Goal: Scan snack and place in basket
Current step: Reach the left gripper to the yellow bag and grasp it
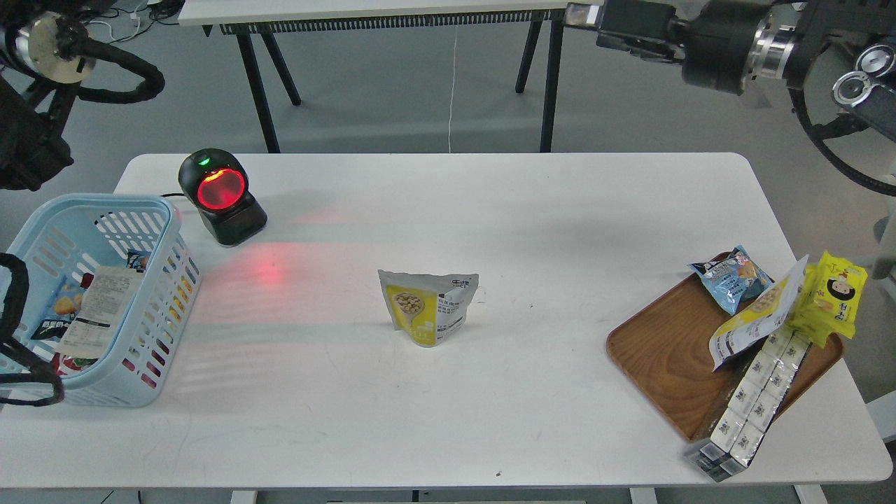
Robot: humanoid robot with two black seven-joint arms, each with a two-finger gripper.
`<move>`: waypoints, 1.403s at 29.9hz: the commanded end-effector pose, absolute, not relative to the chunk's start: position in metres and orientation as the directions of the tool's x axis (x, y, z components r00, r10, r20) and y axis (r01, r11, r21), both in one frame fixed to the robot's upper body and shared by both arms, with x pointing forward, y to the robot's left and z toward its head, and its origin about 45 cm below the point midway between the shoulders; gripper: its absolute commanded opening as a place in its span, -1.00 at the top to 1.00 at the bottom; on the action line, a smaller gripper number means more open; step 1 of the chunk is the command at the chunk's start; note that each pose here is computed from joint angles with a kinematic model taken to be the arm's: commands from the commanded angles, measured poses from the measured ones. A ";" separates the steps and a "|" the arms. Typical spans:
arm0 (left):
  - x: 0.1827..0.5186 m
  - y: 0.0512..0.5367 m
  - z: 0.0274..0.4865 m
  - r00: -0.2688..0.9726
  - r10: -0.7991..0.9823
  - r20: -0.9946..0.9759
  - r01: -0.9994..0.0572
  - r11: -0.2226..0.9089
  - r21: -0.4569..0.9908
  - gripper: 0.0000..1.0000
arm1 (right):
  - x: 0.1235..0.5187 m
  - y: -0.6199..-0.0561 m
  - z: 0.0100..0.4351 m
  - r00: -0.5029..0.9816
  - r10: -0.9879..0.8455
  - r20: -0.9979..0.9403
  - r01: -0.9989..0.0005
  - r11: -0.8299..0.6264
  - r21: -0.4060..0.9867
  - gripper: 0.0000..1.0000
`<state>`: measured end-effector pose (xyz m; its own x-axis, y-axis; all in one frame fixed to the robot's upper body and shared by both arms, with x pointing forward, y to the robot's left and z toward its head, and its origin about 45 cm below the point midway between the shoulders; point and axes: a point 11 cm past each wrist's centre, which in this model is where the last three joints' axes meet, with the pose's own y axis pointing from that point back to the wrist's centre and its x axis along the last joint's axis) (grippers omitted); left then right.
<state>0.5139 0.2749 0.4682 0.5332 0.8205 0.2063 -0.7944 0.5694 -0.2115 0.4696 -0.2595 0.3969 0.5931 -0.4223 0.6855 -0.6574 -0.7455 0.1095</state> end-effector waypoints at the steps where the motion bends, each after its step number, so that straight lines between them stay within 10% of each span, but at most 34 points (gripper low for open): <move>1: 0.483 0.240 0.494 0.574 0.667 0.474 -0.690 0.706 -0.158 -0.99 | 0.478 -0.280 0.404 0.582 -0.608 0.540 -0.720 -0.694 -0.005 -0.97; 10: 0.403 0.145 0.485 0.439 0.157 0.885 -0.460 0.885 0.072 -0.99 | 0.497 -0.346 0.418 0.412 -0.911 0.025 -0.873 -0.403 -0.275 -0.97; 20: 0.362 0.079 0.404 0.252 -0.280 0.926 -0.337 0.872 0.356 -0.91 | 0.474 -0.403 0.342 0.287 -0.838 -0.464 -0.941 -0.158 -0.298 -0.97; 34: 0.343 0.077 0.286 0.018 -0.679 0.734 -0.312 0.694 0.649 -0.87 | 0.456 -0.406 0.288 0.222 -0.764 -0.606 -0.963 -0.072 -0.261 -0.97; 42: 0.353 0.109 0.235 0.137 -0.752 0.644 -0.277 0.596 0.754 -0.82 | 0.451 -0.398 0.285 0.237 -0.738 -0.632 -0.961 -0.083 -0.264 -0.97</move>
